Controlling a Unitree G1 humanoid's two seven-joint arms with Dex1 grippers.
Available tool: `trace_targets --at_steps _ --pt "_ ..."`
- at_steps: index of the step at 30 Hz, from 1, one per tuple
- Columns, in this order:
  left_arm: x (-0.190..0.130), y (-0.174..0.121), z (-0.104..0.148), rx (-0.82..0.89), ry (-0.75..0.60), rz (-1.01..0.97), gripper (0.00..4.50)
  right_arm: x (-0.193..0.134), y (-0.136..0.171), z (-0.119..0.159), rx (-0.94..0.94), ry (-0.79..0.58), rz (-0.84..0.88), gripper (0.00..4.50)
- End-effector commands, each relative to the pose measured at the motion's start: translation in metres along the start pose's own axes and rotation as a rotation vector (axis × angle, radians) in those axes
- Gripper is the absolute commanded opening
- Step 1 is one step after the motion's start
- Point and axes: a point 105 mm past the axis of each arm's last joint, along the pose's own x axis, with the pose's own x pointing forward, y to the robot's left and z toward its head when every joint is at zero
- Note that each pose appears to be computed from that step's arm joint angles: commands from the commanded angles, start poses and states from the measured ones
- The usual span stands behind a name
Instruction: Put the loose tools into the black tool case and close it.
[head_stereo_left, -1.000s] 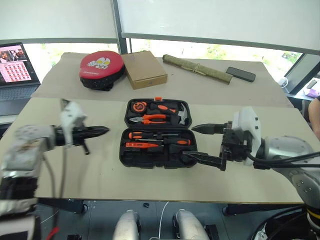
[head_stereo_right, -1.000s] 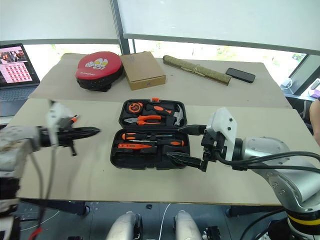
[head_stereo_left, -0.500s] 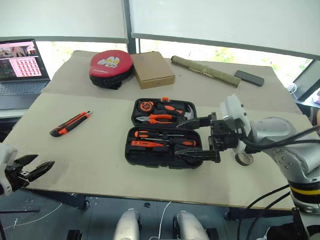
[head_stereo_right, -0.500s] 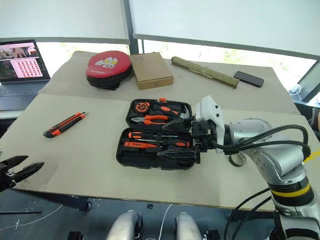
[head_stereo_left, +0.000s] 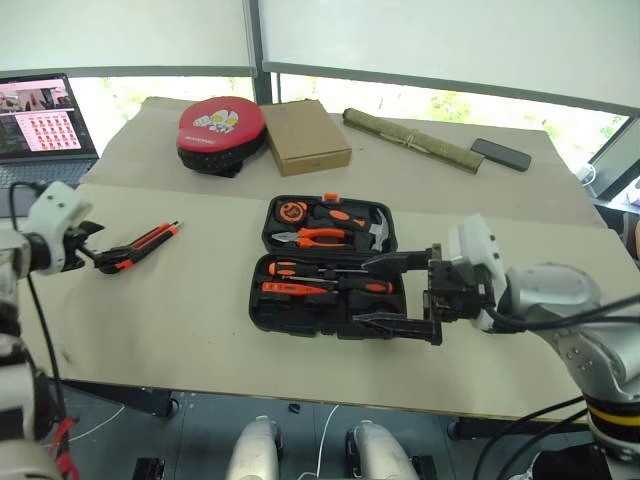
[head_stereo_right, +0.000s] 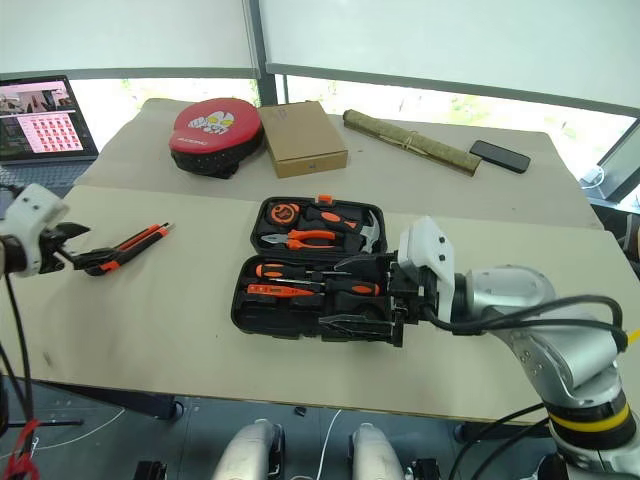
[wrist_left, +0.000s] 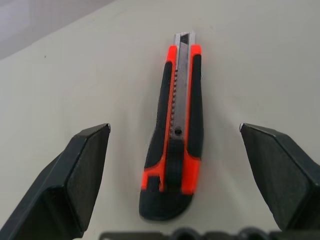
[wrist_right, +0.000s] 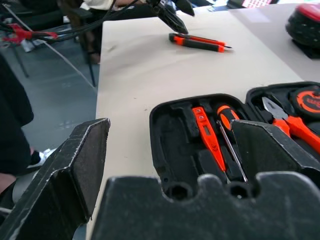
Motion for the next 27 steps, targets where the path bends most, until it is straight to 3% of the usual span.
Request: trace_targets --at_steps 1,9,15,17,18,22,27 --pt "0.016 -0.002 -0.003 -0.008 0.094 0.010 4.46 -0.013 0.006 0.006 -0.041 0.001 -0.089 4.50" --pt "0.034 -0.017 -0.019 -0.044 0.215 -0.014 4.46 -0.020 0.009 0.005 -0.047 0.016 -0.154 4.50" --pt "0.034 -0.023 -0.015 -0.070 0.201 -0.078 2.36 -0.022 0.014 0.007 -0.054 0.017 -0.171 4.50" --pt "0.032 -0.022 -0.002 -0.080 0.139 -0.095 1.69 -0.023 0.016 0.006 -0.053 0.019 -0.171 4.50" --pt "0.031 -0.022 0.007 -0.075 0.105 -0.109 1.62 -0.023 0.017 0.006 -0.052 0.019 -0.172 4.50" --pt "0.025 -0.043 0.055 0.035 -0.067 -0.315 1.62 -0.027 0.018 0.004 -0.040 0.024 -0.170 4.50" --pt "0.007 -0.116 0.103 0.354 -0.212 -0.646 1.62 -0.029 0.016 -0.006 -0.004 0.056 -0.155 4.50"
